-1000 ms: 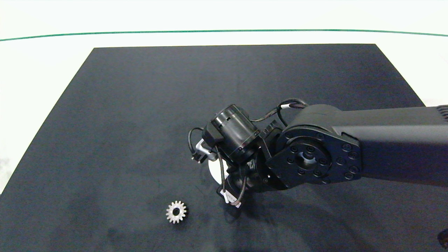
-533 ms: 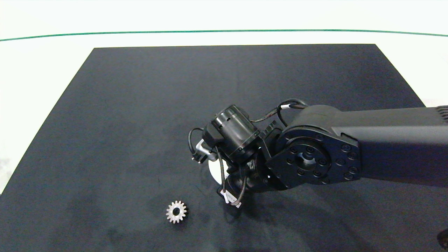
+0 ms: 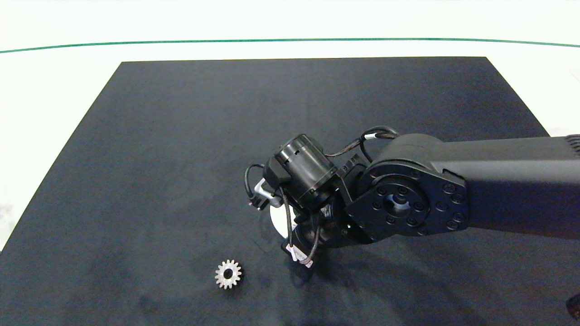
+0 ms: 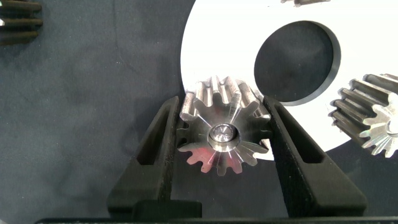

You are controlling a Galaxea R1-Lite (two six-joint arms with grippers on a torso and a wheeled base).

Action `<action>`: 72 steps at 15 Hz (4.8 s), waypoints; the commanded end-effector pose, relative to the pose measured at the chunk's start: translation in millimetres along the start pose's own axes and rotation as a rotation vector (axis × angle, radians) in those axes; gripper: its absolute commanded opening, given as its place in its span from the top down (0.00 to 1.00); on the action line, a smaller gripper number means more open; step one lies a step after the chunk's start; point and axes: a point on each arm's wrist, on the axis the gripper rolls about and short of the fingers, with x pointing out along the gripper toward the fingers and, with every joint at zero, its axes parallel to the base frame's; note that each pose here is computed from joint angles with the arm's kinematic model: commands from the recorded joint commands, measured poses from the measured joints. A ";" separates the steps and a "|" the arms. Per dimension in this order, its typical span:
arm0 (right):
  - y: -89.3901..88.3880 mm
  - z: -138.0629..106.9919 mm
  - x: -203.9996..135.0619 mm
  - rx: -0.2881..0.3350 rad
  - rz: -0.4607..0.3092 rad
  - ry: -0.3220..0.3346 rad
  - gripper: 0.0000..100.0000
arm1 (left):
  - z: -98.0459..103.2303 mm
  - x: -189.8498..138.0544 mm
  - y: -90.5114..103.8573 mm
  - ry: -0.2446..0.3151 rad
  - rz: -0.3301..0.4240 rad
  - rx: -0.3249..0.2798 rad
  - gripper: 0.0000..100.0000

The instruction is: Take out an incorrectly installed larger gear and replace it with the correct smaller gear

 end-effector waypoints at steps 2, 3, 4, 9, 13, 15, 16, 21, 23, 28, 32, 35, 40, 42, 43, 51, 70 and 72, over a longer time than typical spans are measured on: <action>-1.1 0.5 -3.8 0.000 -0.003 -0.007 0.85 | -0.9 -0.1 0.1 0.006 0.001 0.000 0.00; -1.0 0.7 -5.3 0.002 -0.003 -0.011 0.87 | -0.9 -0.1 0.1 0.006 0.001 0.000 0.00; -1.1 1.5 -7.2 0.002 -0.003 -0.017 0.90 | -0.9 -0.1 0.1 0.006 0.001 0.000 0.00; -4.7 2.8 -25.2 0.006 -0.006 -0.055 0.99 | -0.9 -0.1 0.2 0.007 0.001 0.007 0.00; -6.6 -0.9 -48.6 0.013 -0.002 -0.082 1.00 | -1.4 -0.3 0.2 0.007 0.001 0.018 0.00; -10.7 -13.8 -62.8 0.007 -0.006 -0.077 1.00 | -1.3 -0.2 0.3 0.007 0.002 0.016 0.00; -13.0 -21.5 -69.0 0.009 -0.007 -0.070 1.00 | -1.3 -0.2 0.3 0.007 0.002 0.016 0.00; -26.9 -83.1 -80.0 0.030 -0.014 0.048 1.00 | -0.9 -0.1 0.2 0.007 0.001 0.010 0.00; -28.9 -101.9 -77.4 0.054 -0.029 0.041 1.00 | -1.4 -0.5 0.3 0.007 0.002 0.009 0.00; -32.9 -132.8 -70.3 0.090 -0.025 0.077 1.00 | -0.9 -0.1 0.2 0.007 0.002 0.009 0.00; -33.0 -143.5 -57.9 0.123 -0.001 0.048 1.00 | -0.9 -0.1 0.2 0.007 0.002 0.009 0.00; -31.8 -151.0 -50.5 0.144 0.002 0.040 1.00 | -0.9 -0.1 0.2 0.007 0.002 0.009 0.00; -29.5 -155.2 -45.9 0.174 0.007 0.038 1.00 | -1.0 0.2 0.2 0.008 0.002 0.009 0.00; -29.6 -154.8 -45.9 0.175 0.006 0.034 1.00 | -1.0 0.2 0.2 0.008 0.002 0.009 0.00; -29.7 -154.8 -46.3 0.175 0.005 0.032 0.00 | -1.0 0.2 0.2 0.008 0.002 0.009 0.00; -30.5 -156.1 -51.0 0.172 -0.008 0.023 0.00 | -1.0 0.2 0.2 0.008 0.002 0.009 0.00; -114.1 -143.5 -175.5 0.625 -0.212 -0.063 0.00 | -1.1 93.4 -78.6 0.162 -0.176 0.177 0.00; -113.6 -144.8 -179.6 0.626 -0.213 -0.076 0.00 | -2.5 100.3 -87.9 0.174 -0.173 0.195 0.00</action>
